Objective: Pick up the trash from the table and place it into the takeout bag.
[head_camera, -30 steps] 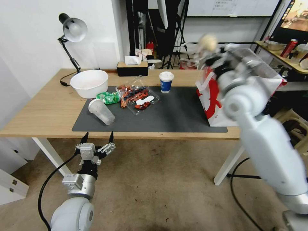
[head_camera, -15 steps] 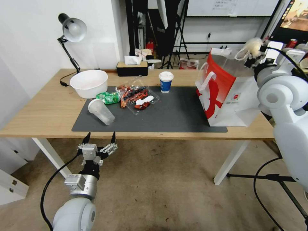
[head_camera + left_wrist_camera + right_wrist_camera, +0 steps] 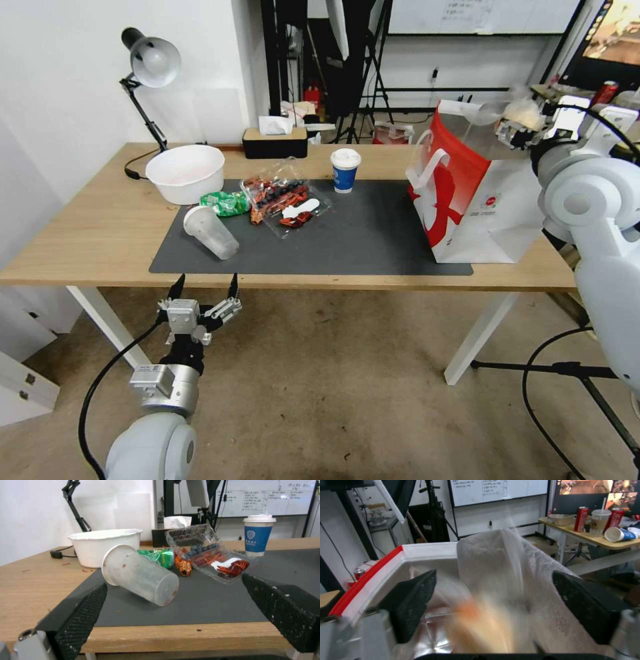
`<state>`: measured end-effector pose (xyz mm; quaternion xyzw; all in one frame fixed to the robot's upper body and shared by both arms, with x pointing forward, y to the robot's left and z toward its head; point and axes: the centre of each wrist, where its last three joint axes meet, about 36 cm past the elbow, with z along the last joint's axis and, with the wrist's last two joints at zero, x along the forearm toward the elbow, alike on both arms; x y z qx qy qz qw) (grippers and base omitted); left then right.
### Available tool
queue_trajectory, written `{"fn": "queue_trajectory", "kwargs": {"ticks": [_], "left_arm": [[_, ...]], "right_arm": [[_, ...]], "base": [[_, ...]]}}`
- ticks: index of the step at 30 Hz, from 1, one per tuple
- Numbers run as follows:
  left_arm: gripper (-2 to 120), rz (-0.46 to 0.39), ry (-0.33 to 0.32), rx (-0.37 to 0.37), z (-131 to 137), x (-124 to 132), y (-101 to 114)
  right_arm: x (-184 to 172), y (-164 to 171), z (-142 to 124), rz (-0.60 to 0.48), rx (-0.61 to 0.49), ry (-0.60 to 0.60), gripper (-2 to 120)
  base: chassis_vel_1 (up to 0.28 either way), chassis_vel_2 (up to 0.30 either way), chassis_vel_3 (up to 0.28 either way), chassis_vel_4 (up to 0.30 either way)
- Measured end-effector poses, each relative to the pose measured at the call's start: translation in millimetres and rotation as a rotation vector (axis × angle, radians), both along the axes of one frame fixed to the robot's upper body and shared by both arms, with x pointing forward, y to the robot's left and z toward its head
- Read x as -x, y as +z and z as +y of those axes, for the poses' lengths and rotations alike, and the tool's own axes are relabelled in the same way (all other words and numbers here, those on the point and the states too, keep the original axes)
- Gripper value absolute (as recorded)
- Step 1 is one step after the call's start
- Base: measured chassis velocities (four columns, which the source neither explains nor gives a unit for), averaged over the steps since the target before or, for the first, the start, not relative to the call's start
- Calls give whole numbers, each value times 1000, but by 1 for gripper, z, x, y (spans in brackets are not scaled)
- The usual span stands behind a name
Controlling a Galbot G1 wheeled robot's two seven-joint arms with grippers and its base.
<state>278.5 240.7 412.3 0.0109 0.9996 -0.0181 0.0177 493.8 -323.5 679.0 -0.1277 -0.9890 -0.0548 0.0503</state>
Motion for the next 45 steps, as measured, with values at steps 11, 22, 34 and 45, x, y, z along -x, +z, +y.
{"fn": "queue_trajectory", "kwargs": {"ticks": [11, 22, 34, 45], "left_arm": [[100, -1, -3, 1, -1, -1, 1], [100, 3, -4, 1, -2, -2, -1], [100, 5, -3, 3, -2, -2, -2], [100, 5, -4, 3, -3, -2, -4]], "right_arm": [[18, -5, 2, -318, -138, 209, 100], [80, -77, 55, -406, -44, 431, 100], [149, -171, 89, -390, 111, 424, 100], [203, -254, 95, -277, 126, 308, 100]], "base": [[0, 0, 0, 0], [0, 0, 0, 0], [0, 0, 0, 0], [0, 0, 0, 0]]}}
